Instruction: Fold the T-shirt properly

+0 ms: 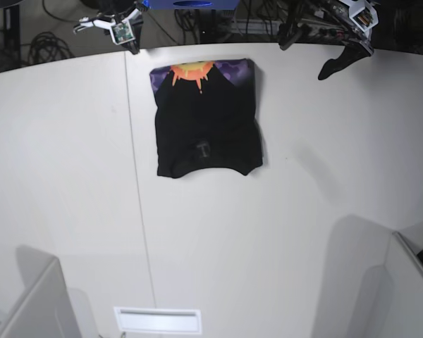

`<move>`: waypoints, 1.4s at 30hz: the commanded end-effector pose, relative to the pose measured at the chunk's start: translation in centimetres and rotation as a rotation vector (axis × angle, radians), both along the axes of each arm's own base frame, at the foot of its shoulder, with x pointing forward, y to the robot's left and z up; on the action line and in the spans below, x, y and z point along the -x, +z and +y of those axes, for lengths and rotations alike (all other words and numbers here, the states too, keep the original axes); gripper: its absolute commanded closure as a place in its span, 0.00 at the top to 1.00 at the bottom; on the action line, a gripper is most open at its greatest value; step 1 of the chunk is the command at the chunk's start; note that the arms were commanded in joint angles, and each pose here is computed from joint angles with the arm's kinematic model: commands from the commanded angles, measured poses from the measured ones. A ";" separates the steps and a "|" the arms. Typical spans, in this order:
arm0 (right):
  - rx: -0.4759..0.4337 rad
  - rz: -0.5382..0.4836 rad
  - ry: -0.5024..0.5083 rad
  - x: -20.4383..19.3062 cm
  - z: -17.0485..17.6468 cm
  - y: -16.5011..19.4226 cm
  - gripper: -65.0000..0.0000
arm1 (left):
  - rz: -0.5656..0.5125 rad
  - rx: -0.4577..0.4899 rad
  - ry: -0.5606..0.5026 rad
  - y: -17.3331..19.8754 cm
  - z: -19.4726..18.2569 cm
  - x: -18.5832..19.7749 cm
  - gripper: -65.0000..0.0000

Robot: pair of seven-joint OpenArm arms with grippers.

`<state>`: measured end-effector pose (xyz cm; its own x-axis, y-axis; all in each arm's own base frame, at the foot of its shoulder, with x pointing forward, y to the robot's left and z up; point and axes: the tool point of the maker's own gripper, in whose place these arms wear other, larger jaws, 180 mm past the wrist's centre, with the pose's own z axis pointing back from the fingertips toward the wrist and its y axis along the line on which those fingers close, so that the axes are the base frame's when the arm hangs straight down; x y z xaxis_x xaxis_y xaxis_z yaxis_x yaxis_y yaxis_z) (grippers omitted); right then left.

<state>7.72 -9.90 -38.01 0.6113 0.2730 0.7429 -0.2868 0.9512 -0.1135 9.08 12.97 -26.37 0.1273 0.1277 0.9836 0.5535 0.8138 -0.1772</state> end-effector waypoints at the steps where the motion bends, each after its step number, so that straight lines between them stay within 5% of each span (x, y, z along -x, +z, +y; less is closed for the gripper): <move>1: 0.004 -0.009 0.004 0.5 -0.2 0.6 0.00 | -0.008 0.036 0.002 0.8 0.0 0.5 0.76; 10: 0.012 0.138 0.005 5.5 -0.3 -0.4 0.00 | 0.229 -0.113 -0.066 -6.4 0.1 6.9 0.76; 20: 0.108 0.461 -0.019 10.6 -1.9 -4.1 0.00 | 0.447 -0.088 0.055 -12.0 3.7 13.4 0.76; 38: 0.181 0.717 0.122 17.1 -0.5 -14.1 0.00 | 0.653 -0.067 0.254 -21.1 6.7 16.2 0.76; 42: 0.122 0.782 0.046 17.3 -0.8 -15.8 0.00 | 0.710 -0.061 0.297 -23.3 7.3 16.8 0.76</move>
